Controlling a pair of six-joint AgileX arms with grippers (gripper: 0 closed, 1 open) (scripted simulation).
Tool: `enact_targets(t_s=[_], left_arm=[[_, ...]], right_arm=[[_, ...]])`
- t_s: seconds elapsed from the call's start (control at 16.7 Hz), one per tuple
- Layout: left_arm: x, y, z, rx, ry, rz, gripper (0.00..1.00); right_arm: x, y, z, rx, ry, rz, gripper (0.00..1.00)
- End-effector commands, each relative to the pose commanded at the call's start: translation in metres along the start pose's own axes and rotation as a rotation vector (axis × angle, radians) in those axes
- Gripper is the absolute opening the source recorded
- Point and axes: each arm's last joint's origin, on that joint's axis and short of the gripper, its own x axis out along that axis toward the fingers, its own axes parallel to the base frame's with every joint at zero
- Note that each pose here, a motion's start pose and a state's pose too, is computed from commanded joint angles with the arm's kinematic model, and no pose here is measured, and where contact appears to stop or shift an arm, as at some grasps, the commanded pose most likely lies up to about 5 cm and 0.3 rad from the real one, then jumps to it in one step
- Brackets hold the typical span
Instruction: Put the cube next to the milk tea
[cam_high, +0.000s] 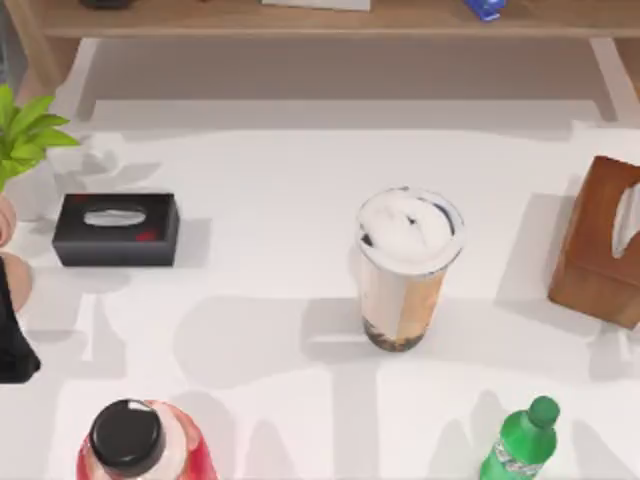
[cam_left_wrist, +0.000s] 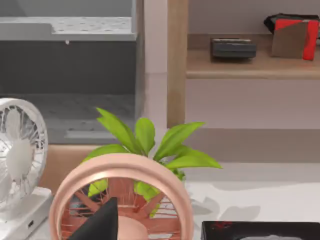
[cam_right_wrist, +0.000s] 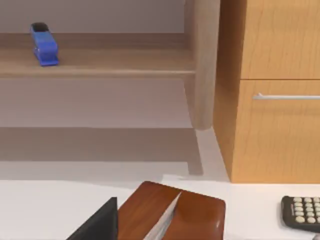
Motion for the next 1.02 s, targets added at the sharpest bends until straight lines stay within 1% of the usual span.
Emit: enact_targets(t_s=[0.18,0.3,0.42,0.6,0.78,0.9,1.02], left_arm=[[0.000,0.000,0.003,0.000,-0.002,0.000,1.00],[0.000,-0.002,0.017,0.000,-0.008,-0.003,1.00],[0.003,-0.005,0.043,0.000,-0.018,-0.006,1.00],[0.018,-0.013,0.097,-0.004,-0.027,-0.011,1.00],[0.055,-0.028,0.154,-0.006,-0.019,-0.015,1.00],[0.092,-0.045,0.185,-0.004,-0.007,-0.017,1.00],[0.134,-0.067,0.208,-0.001,0.007,-0.018,1.00]], right_arm=[[0.000,0.000,0.000,0.000,0.000,0.000,1.00],[0.000,0.000,0.000,0.000,0.000,0.000,1.00],[0.000,0.000,0.000,0.000,0.000,0.000,1.00],[0.000,0.000,0.000,0.000,0.000,0.000,1.00],[0.000,0.000,0.000,0.000,0.000,0.000,1.00],[0.000,0.000,0.000,0.000,0.000,0.000,1.00],[0.000,0.000,0.000,0.000,0.000,0.000,1.00]])
